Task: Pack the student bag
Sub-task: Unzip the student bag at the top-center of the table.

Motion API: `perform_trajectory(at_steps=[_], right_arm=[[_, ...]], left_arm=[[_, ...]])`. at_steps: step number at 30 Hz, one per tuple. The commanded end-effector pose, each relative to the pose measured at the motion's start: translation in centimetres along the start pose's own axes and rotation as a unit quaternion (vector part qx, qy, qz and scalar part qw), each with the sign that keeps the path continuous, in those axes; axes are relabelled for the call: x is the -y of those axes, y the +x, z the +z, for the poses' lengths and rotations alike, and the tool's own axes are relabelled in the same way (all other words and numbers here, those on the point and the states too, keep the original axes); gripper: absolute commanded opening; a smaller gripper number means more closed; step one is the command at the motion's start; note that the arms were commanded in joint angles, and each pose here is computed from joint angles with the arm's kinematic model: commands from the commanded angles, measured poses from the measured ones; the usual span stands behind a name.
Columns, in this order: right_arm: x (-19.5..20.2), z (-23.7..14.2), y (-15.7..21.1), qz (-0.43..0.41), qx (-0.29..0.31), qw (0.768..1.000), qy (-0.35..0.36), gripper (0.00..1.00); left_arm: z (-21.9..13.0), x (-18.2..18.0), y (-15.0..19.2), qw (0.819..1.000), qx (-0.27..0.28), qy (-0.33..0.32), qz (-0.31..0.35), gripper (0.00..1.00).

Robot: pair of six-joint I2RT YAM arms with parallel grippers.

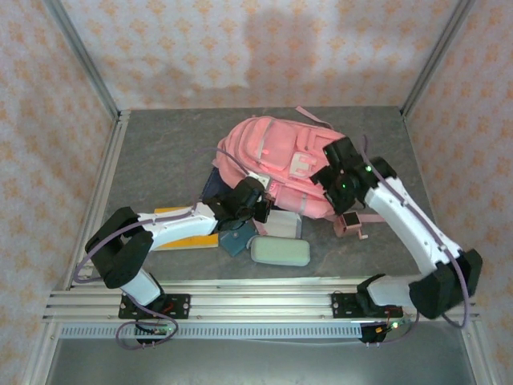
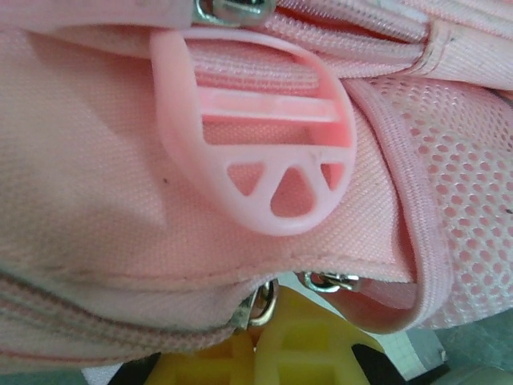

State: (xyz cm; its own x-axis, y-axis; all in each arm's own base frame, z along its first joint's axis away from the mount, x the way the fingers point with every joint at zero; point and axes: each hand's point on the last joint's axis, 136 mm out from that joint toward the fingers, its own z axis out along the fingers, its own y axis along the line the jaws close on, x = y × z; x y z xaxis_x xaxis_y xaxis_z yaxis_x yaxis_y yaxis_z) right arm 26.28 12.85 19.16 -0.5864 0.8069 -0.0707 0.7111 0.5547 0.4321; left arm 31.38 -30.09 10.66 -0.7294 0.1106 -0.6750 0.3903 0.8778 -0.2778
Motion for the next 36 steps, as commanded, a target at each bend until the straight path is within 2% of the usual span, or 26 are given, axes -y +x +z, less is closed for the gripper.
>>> perform_trajectory(at_steps=[1, 6, 9, 12, 14, 17, 20, 33, 36], right_arm=[[-3.9, 1.1, 0.9, 0.11, -0.035, 0.986, -0.117, 0.85], [-4.4, 3.7, 1.0, 0.175, -0.045, 0.973, -0.144, 0.84], [-3.8, 5.0, 1.0, 0.212, -0.043, 0.966, -0.143, 0.79], [-3.2, 5.6, 0.1, 0.21, -0.015, 0.968, -0.137, 0.71], [-2.6, 5.9, -0.6, 0.19, 0.004, 0.975, -0.115, 0.55], [-1.5, 6.3, -1.4, 0.151, 0.02, 0.986, -0.069, 0.22], [-0.7, 5.9, -2.1, 0.112, 0.04, 0.992, -0.035, 0.0], [0.6, 5.3, -5.3, -0.008, 0.055, 0.998, 0.024, 0.0], [1.2, 5.4, -6.1, -0.009, 0.056, 0.998, 0.035, 0.0]], left_arm=[[-1.8, 2.2, -3.9, 0.999, 0.038, 0.036, -0.012, 0.0], [-2.2, 3.2, -4.9, 0.998, 0.033, 0.05, -0.008, 0.0], [-2.5, 3.7, -5.2, 0.998, 0.03, 0.057, -0.008, 0.0], [-2.7, 3.8, -5.2, 0.998, 0.027, 0.06, -0.009, 0.0], [-2.8, 3.9, -5.1, 0.998, 0.023, 0.06, -0.007, 0.0], [-2.8, 3.7, -4.6, 0.998, 0.013, 0.054, 0.0, 0.0], [-2.6, 2.5, -3.9, 1.0, -0.001, 0.026, 0.012, 0.0], [-2.5, -3.1, -3.1, 0.998, -0.033, -0.048, 0.007, 0.0], [-2.6, -4.4, -3.4, 0.998, -0.033, -0.058, 0.0, 0.0]])
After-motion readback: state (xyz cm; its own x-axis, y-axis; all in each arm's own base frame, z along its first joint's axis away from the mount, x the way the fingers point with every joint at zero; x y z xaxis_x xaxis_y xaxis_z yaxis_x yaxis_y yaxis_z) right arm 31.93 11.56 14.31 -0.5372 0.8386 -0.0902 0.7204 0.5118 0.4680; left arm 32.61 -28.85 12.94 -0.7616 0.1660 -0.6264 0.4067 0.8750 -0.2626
